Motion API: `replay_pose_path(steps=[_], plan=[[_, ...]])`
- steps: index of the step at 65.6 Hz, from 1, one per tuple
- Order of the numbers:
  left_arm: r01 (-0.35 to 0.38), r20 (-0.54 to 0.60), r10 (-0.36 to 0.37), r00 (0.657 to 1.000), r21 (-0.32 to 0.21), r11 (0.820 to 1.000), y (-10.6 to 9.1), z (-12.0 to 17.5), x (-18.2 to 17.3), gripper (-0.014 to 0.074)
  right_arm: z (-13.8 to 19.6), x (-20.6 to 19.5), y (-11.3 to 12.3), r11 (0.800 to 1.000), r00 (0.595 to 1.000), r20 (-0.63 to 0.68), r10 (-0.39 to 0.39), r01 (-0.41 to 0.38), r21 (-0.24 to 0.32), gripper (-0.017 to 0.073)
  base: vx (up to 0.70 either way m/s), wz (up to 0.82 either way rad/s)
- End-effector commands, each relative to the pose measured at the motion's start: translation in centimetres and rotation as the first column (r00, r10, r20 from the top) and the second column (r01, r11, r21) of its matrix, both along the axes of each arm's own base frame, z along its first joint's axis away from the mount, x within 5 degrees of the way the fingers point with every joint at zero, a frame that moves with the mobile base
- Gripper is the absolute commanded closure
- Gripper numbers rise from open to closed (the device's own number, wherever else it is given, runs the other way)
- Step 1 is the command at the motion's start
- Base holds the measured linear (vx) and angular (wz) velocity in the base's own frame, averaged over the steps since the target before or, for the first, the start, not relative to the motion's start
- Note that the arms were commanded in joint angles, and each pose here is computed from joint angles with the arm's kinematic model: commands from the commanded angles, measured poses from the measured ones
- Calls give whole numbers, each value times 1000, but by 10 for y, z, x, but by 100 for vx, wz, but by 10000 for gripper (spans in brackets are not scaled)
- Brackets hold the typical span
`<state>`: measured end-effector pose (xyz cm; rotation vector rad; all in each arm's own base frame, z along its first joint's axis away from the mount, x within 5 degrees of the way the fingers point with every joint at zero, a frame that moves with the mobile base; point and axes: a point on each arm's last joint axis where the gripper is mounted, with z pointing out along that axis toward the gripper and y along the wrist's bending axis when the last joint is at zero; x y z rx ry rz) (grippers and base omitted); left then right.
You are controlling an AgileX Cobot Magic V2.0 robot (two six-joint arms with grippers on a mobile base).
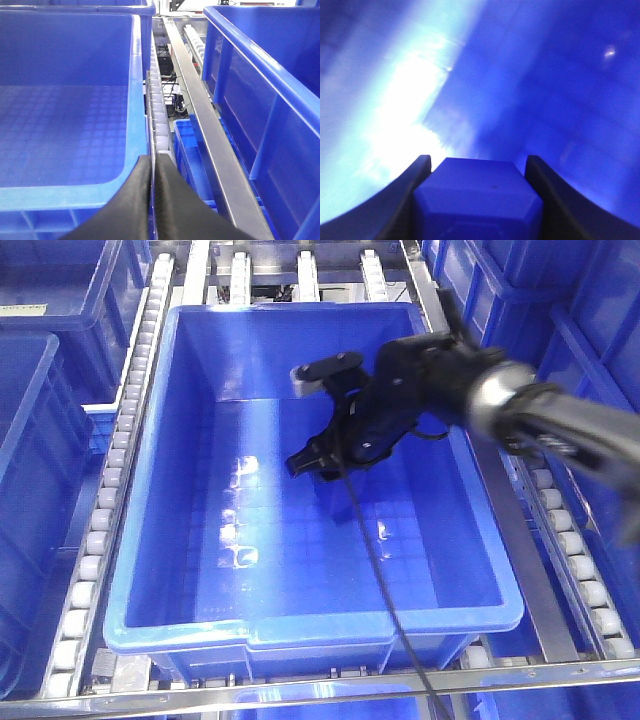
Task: Pour parts from conveyor to right shelf
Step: 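Lower the right gripper with the blue part into the bin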
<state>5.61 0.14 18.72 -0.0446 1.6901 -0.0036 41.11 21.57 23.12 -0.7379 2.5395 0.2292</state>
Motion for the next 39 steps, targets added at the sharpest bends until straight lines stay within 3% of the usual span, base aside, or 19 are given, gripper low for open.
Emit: replay_pose_path(steps=[1, 19, 39], plan=[[-2, 103, 3, 995, -14, 1000, 0, 14, -1, 600, 30, 7, 1, 999, 995, 97, 1, -4, 38, 564, 0, 0], [-2, 103, 3, 995, -14, 1000, 0, 14, -1, 600, -1, 17, 6, 1000, 999, 52, 1, -2, 16, 564, 0, 0], [-2, 103, 3, 995, -14, 1000, 0, 14, -1, 600, -3, 18, 6, 1000, 998, 55, 0, -1, 17, 545, 0, 0]])
